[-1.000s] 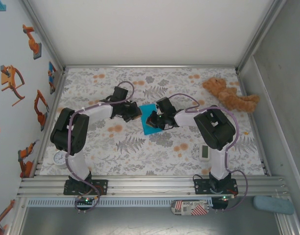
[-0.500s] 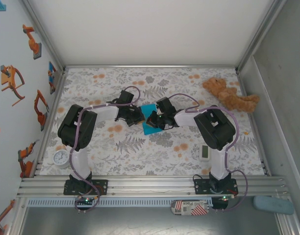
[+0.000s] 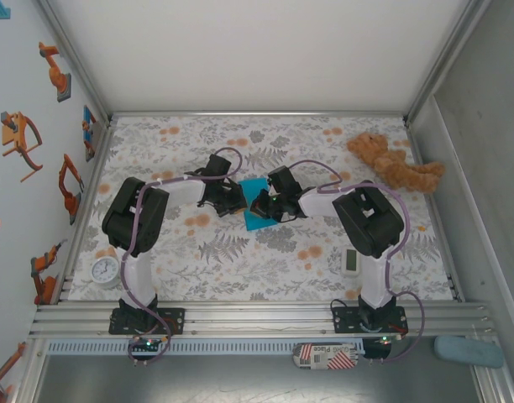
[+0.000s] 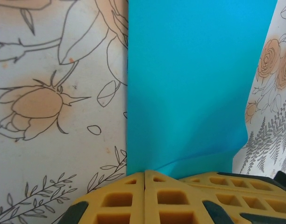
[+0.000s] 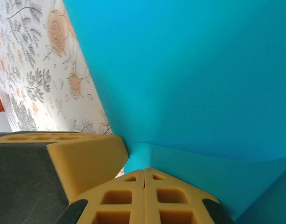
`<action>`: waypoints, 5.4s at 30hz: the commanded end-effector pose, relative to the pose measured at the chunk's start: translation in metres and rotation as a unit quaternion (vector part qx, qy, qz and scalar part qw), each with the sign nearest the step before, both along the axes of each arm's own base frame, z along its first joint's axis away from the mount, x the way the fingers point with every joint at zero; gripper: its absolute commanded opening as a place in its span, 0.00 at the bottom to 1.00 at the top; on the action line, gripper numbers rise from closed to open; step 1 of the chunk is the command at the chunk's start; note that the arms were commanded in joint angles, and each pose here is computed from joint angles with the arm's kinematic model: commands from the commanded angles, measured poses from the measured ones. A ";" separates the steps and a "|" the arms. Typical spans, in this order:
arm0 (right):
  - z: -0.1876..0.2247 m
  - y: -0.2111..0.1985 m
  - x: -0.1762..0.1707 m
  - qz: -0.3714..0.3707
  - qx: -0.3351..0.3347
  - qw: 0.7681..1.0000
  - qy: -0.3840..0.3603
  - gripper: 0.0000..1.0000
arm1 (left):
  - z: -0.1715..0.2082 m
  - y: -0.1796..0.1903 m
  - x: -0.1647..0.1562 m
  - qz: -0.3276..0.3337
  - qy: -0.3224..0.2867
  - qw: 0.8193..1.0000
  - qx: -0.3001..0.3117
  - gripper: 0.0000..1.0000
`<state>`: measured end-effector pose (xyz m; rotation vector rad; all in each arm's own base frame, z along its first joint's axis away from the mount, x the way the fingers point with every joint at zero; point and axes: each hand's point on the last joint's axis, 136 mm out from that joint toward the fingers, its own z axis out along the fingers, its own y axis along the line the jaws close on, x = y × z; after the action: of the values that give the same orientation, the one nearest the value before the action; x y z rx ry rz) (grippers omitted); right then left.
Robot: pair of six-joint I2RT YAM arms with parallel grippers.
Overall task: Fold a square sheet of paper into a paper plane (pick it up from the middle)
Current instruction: Fold the triangle a second time at the center of the table.
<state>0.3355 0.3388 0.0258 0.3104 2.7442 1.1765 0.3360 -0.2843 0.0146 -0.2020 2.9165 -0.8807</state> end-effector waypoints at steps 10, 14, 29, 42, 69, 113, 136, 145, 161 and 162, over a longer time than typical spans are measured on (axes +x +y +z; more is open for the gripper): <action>0.013 -0.015 0.010 0.024 -0.020 0.999 -0.044 0.00 | -0.014 0.007 -0.003 -0.029 0.007 0.999 0.043 0.00; 0.012 -0.013 0.015 0.033 -0.026 0.998 -0.051 0.00 | -0.015 0.008 -0.004 -0.032 0.010 0.998 0.047 0.00; -0.033 -0.042 0.004 0.003 -0.067 0.998 -0.009 0.00 | -0.018 0.011 0.000 -0.032 0.013 0.998 0.056 0.00; -0.060 -0.061 -0.007 -0.023 -0.101 0.995 0.012 0.00 | 0.057 -0.018 0.013 -0.029 -0.050 0.998 -0.026 0.03; -0.072 -0.066 -0.015 -0.031 -0.111 0.993 0.034 0.00 | 0.017 -0.039 -0.035 -0.035 0.005 0.998 -0.042 0.02; -0.076 -0.067 -0.017 -0.027 -0.116 0.992 0.043 0.00 | -0.009 -0.020 -0.059 -0.042 0.036 0.998 -0.004 0.00; -0.087 -0.076 -0.026 -0.018 -0.137 0.989 0.058 0.00 | -0.019 0.008 -0.087 -0.016 0.077 0.996 -0.041 0.00; -0.085 -0.076 -0.029 -0.016 -0.134 0.989 0.060 0.00 | -0.002 0.028 -0.104 -0.004 0.071 0.997 -0.034 0.00; -0.077 -0.069 -0.021 -0.031 -0.112 0.992 0.055 0.00 | 0.022 -0.020 -0.046 -0.002 0.015 0.997 -0.080 0.00; -0.076 -0.068 -0.020 -0.031 -0.110 0.992 0.053 0.00 | 0.018 -0.020 -0.047 -0.002 0.019 0.997 -0.075 0.00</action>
<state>0.3502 0.3120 0.0158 0.2649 2.6786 1.1294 0.2902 -0.3048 0.0415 -0.1904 2.8488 -1.1460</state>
